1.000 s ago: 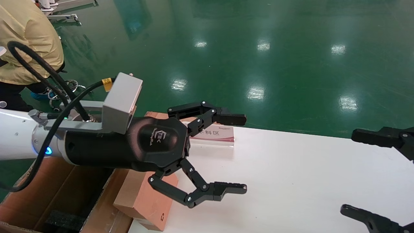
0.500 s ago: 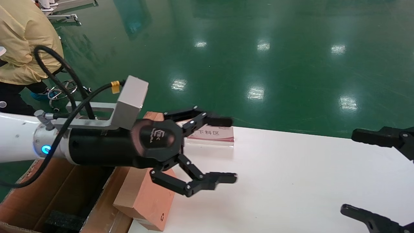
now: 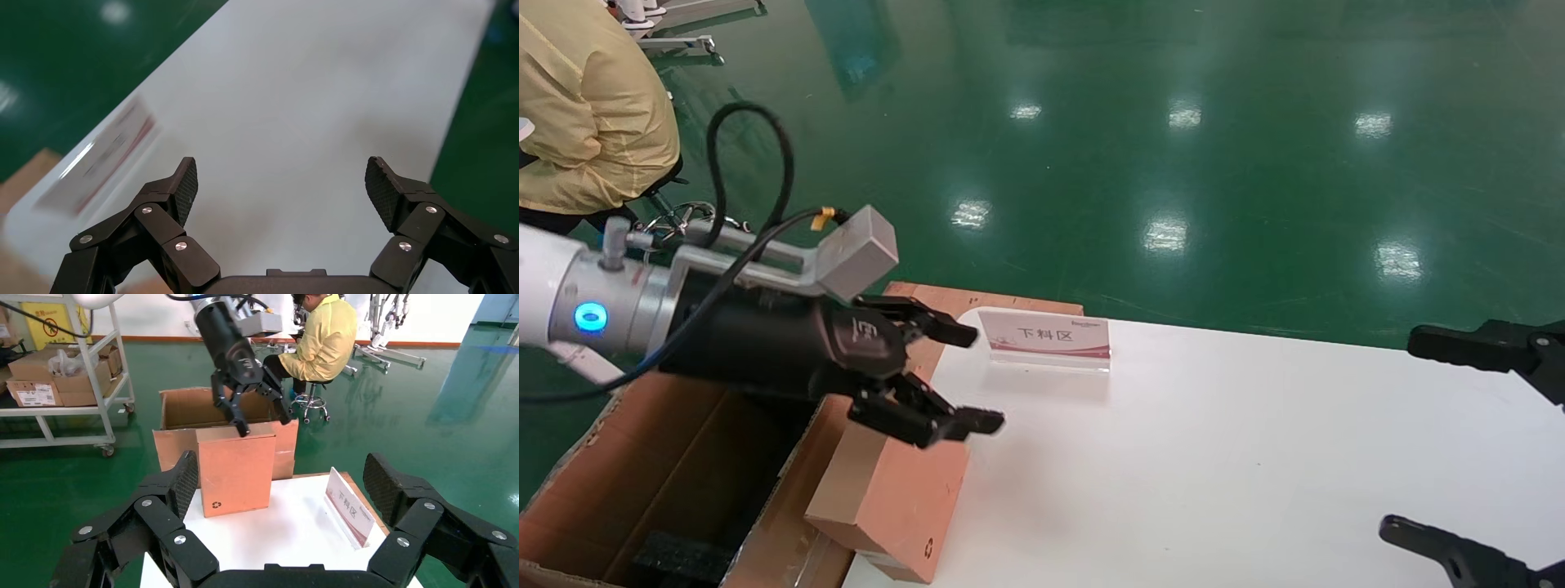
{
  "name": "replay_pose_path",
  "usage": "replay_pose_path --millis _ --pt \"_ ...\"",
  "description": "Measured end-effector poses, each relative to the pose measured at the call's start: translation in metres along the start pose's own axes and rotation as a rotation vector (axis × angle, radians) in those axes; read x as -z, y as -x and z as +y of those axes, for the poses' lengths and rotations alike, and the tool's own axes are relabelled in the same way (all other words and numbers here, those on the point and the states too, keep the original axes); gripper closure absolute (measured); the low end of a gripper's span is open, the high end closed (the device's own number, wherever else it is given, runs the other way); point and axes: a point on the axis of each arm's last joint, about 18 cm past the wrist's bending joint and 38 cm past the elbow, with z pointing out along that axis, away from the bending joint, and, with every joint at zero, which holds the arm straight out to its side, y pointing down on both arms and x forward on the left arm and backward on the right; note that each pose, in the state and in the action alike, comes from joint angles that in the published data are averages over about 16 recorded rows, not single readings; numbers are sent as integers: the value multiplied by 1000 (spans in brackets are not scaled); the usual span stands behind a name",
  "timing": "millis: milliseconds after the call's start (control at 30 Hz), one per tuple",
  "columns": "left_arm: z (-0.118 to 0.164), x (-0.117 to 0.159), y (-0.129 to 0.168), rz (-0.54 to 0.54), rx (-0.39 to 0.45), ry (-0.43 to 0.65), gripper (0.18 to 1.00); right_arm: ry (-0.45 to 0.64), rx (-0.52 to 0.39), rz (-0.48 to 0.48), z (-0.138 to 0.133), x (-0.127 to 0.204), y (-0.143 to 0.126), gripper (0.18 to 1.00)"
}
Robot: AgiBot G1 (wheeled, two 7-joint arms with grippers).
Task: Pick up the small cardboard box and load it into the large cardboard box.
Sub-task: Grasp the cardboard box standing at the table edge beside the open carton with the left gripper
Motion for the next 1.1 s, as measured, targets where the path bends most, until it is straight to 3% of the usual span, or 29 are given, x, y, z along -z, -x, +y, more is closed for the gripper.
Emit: replay_pose_path --millis 467,1100 --pt "-15 -5 35 -256 274 277 184 0 0 0 0 0 0 178" --pt "-27 -21 36 -391 408 470 184 0 0 0 0 0 0 178"
